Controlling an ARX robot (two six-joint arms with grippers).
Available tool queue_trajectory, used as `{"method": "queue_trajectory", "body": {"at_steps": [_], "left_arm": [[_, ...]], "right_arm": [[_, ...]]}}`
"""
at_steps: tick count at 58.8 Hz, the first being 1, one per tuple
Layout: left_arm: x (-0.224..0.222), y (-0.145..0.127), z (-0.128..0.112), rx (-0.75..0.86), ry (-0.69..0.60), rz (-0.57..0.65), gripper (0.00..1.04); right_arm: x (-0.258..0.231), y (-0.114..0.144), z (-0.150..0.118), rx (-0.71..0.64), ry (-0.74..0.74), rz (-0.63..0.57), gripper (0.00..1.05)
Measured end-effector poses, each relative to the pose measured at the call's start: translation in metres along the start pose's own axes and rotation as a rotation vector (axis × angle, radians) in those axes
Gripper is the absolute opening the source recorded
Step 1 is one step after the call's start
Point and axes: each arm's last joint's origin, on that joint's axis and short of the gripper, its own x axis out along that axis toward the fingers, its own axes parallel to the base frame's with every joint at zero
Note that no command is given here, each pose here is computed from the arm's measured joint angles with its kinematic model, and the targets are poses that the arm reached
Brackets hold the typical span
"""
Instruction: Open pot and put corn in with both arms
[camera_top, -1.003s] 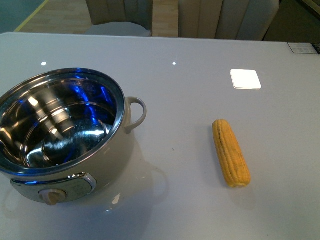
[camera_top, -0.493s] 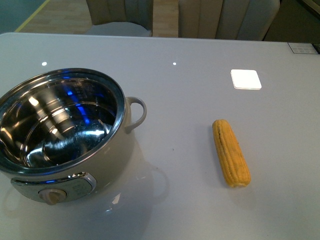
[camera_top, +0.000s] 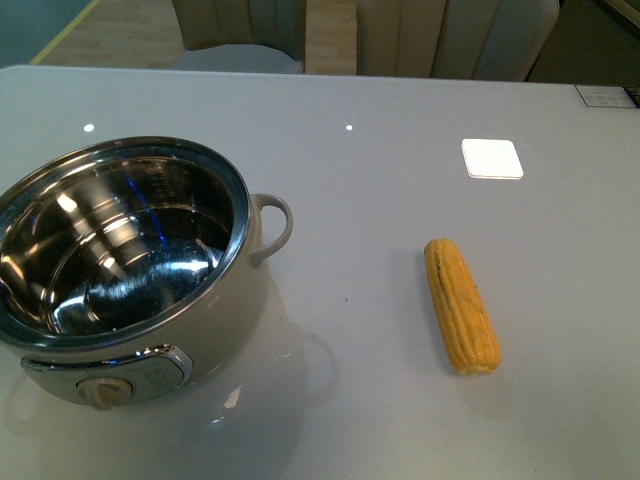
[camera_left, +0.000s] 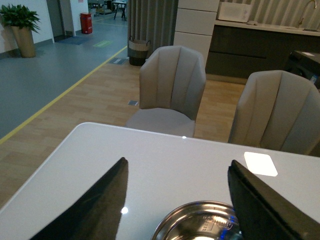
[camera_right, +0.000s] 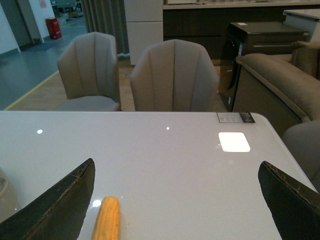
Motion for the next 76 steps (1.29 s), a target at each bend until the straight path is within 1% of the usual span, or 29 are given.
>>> {"method": "queue_trajectory", "body": {"at_steps": [6,8,9,13,17,20,26,45,51,76], "left_arm": [[-0.013,-0.008,-0.013,0.028,0.001,-0.004,0.29],[-0.018,-0.010,-0.017,0.031,-0.001,-0.004,0.18],[-0.019,-0.011,-0.018,0.032,-0.001,-0.004,0.16],[-0.025,-0.014,-0.022,0.034,-0.002,-0.004,0.03],[-0.030,-0.016,-0.027,0.038,0.000,-0.008,0.03],[-0.034,-0.020,-0.030,0.038,0.000,0.019,0.03],[-0.040,-0.027,-0.034,0.040,-0.002,-0.013,0.03],[-0.054,-0.027,-0.042,0.040,-0.003,-0.007,0.03],[-0.057,-0.026,-0.048,0.040,-0.013,-0.010,0.03],[-0.069,-0.026,-0.047,0.041,-0.020,-0.008,0.03]], "right_arm": [[0.000,0.000,0.000,0.000,0.000,0.000,0.96],[0.000,0.000,0.000,0.000,0.000,0.000,0.96],[0.000,0.000,0.000,0.000,0.000,0.000,0.96],[0.000,0.000,0.000,0.000,0.000,0.000,0.96],[0.000,0.000,0.000,0.000,0.000,0.000,0.96],[0.000,0.000,0.000,0.000,0.000,0.000,0.96],[0.000,0.000,0.000,0.000,0.000,0.000,0.96],[0.000,0.000,0.000,0.000,0.000,0.000,0.96],[0.000,0.000,0.000,0.000,0.000,0.000,0.96],[0.000,0.000,0.000,0.000,0.000,0.000,0.96]]}}
